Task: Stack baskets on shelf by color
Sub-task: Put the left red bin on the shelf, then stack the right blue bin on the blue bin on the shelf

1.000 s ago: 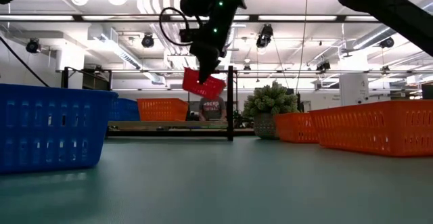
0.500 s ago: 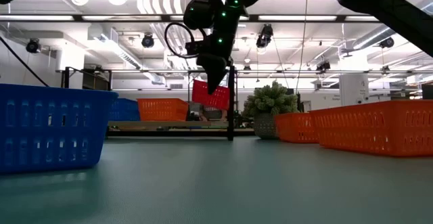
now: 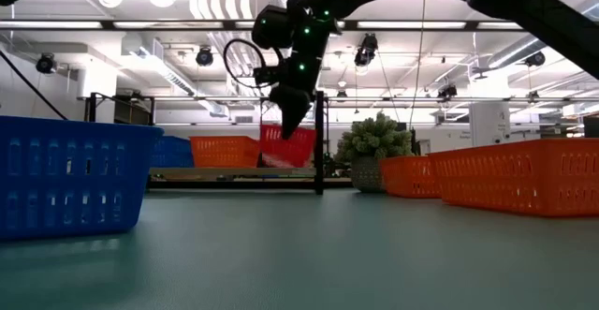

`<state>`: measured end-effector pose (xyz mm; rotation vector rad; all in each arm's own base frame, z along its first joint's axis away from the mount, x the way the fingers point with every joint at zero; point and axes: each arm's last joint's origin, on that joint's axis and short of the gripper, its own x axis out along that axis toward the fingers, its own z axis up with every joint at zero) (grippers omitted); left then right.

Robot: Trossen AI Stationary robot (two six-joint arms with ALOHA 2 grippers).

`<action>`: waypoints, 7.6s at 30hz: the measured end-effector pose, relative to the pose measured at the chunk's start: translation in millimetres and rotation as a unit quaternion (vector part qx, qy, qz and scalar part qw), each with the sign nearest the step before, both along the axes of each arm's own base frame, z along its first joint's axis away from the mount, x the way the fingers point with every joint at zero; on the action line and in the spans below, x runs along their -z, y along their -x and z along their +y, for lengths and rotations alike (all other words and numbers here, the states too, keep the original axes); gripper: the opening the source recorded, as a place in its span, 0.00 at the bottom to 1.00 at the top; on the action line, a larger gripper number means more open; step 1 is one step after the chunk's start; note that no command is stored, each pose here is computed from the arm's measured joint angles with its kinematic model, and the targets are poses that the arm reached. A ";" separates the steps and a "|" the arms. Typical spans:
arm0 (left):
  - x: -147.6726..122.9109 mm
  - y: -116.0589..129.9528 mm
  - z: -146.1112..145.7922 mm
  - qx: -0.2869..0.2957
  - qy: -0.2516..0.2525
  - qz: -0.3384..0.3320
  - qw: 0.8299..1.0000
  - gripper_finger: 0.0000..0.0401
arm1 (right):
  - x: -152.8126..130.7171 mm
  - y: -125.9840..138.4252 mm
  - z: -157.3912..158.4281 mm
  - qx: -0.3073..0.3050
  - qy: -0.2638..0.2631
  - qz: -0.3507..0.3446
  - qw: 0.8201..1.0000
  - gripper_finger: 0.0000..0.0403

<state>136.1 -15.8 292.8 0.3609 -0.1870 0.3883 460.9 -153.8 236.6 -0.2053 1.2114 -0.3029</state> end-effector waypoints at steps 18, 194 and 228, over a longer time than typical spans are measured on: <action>-0.2 0.0 0.0 0.000 0.000 -0.001 1.000 0.29 | -15.3 -2.1 11.2 -0.031 -0.016 -0.011 0.999 0.26; 14.9 -184.5 111.2 -0.041 0.214 0.375 0.901 0.00 | -11.6 233.4 189.7 -0.240 -0.017 -0.288 0.927 0.03; -2.6 -123.0 29.5 0.091 0.151 0.222 0.959 0.00 | -15.0 231.0 190.2 -0.271 0.013 -0.304 0.913 0.03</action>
